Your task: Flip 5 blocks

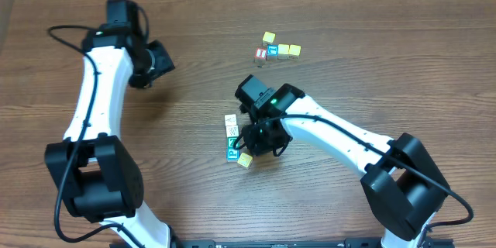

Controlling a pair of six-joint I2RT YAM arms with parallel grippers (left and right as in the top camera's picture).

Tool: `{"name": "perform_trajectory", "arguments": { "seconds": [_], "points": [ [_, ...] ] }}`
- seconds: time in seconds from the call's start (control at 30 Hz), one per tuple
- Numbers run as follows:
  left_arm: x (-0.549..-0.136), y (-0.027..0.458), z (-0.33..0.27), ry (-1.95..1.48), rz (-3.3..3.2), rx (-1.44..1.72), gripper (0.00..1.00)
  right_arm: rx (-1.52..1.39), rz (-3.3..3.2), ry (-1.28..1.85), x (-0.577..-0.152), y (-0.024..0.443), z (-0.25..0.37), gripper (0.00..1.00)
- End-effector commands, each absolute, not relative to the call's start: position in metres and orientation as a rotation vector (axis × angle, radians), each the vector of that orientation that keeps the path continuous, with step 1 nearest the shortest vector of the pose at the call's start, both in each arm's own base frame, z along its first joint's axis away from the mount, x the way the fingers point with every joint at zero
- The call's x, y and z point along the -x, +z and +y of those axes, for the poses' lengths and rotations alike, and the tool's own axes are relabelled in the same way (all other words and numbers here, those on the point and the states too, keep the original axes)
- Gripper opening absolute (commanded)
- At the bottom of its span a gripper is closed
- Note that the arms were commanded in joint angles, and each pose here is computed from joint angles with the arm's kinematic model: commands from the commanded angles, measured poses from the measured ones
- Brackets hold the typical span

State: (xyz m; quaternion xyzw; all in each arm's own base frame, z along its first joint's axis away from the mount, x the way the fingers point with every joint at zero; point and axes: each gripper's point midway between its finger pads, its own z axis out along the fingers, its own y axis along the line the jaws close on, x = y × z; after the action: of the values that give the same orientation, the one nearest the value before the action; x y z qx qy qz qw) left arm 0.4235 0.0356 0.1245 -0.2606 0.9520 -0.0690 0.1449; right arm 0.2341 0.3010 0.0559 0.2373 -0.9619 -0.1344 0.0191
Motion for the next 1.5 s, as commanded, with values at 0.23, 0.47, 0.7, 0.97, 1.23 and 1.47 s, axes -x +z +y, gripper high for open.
{"name": "perform_trajectory", "arguments": {
  "seconds": [0.23,0.47,0.7,0.97,1.23,1.47],
  "points": [
    [-0.42,0.121,0.074,-0.001,2.714,0.826,1.0,-1.453,-2.819,-0.334,-0.199,0.065,0.326,0.47],
    [-0.419,0.12,0.077,0.026,2.711,0.83,1.0,-1.693,-2.819,-0.091,-0.203,0.063,0.329,0.54],
    [-0.419,0.121,0.078,0.026,2.71,0.83,1.0,-1.739,-2.831,-0.11,-0.218,0.059,0.333,0.61],
    [-0.419,0.121,0.077,0.026,2.71,0.83,1.0,-1.73,-2.736,-0.237,-0.211,0.041,0.337,0.63],
    [-0.419,0.121,0.077,0.026,2.711,0.83,1.0,-1.704,-2.723,-0.216,-0.209,0.032,0.335,0.62],
    [-0.419,0.121,0.077,0.026,2.711,0.83,1.0,-1.549,-2.781,-0.258,-0.204,0.03,0.336,0.62]
  ]
}}
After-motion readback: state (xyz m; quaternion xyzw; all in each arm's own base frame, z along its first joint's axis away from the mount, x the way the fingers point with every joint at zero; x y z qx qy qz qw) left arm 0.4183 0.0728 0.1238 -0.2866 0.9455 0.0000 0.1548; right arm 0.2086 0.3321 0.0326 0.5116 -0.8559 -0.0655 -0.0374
